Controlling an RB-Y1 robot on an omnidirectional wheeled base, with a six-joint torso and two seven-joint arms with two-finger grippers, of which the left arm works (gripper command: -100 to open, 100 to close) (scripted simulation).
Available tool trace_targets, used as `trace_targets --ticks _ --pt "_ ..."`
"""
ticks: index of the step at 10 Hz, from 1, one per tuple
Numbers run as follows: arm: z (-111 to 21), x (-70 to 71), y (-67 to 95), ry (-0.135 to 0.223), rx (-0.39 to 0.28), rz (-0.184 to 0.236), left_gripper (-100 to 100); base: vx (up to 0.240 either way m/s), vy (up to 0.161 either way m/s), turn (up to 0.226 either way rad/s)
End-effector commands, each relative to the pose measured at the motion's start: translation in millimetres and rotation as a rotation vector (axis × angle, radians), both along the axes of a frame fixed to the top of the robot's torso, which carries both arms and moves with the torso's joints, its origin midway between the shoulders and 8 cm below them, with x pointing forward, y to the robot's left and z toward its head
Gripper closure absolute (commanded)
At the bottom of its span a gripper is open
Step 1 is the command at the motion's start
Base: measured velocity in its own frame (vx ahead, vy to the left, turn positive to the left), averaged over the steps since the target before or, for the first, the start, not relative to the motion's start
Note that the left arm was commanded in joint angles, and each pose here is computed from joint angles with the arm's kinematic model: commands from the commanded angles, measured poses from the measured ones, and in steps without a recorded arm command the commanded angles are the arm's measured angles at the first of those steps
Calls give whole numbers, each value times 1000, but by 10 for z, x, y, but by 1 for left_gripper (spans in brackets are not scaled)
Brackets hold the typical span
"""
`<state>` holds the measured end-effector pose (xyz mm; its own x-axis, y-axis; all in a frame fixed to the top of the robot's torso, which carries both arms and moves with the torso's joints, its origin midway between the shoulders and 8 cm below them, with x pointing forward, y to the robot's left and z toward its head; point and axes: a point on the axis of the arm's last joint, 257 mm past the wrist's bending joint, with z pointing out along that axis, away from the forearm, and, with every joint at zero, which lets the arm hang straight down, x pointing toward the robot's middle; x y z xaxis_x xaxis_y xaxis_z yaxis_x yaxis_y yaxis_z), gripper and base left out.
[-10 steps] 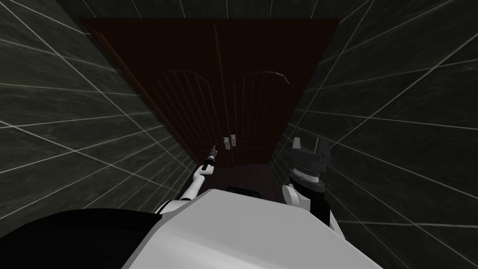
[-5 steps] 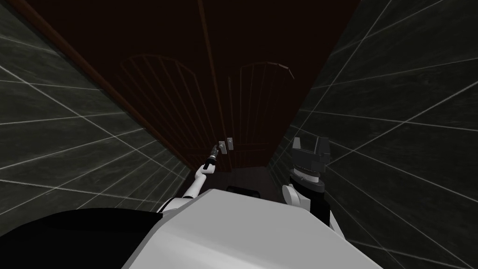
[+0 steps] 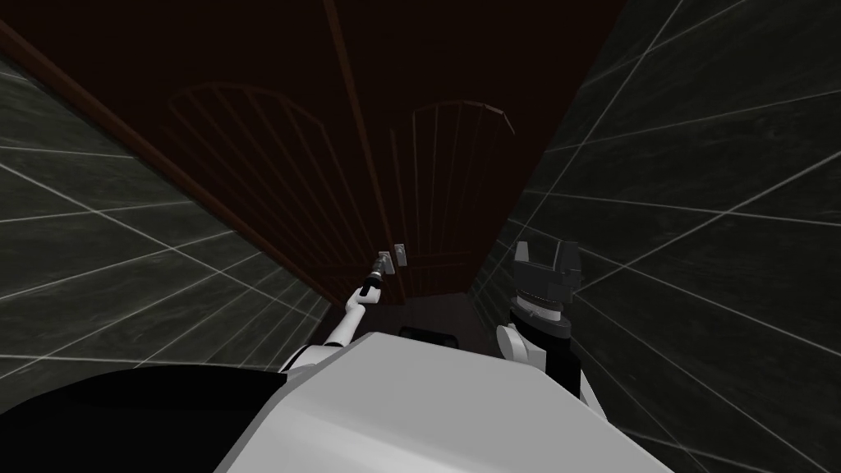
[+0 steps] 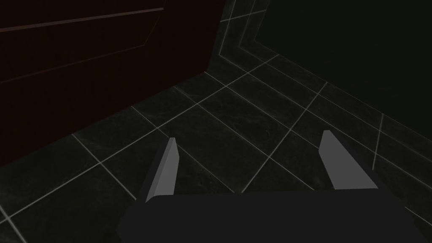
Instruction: Pull the door open
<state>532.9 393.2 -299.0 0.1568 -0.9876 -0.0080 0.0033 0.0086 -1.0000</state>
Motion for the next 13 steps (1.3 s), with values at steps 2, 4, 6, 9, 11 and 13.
trace_targets --ticks 2,4,6,9,11,13 --pt "-16 -13 17 4 -1 3 100 -13 4 -4" --pt "-99 -90 110 23 3 15 100 -69 24 25" --pt "-136 -137 174 32 6 21 100 -190 47 12" --pt "-164 -181 208 41 8 13 100 -196 33 -25" --pt "-141 -162 135 38 7 -12 100 -232 100 -127" --pt "-86 -108 -17 27 2 -53 100 -187 105 -178"
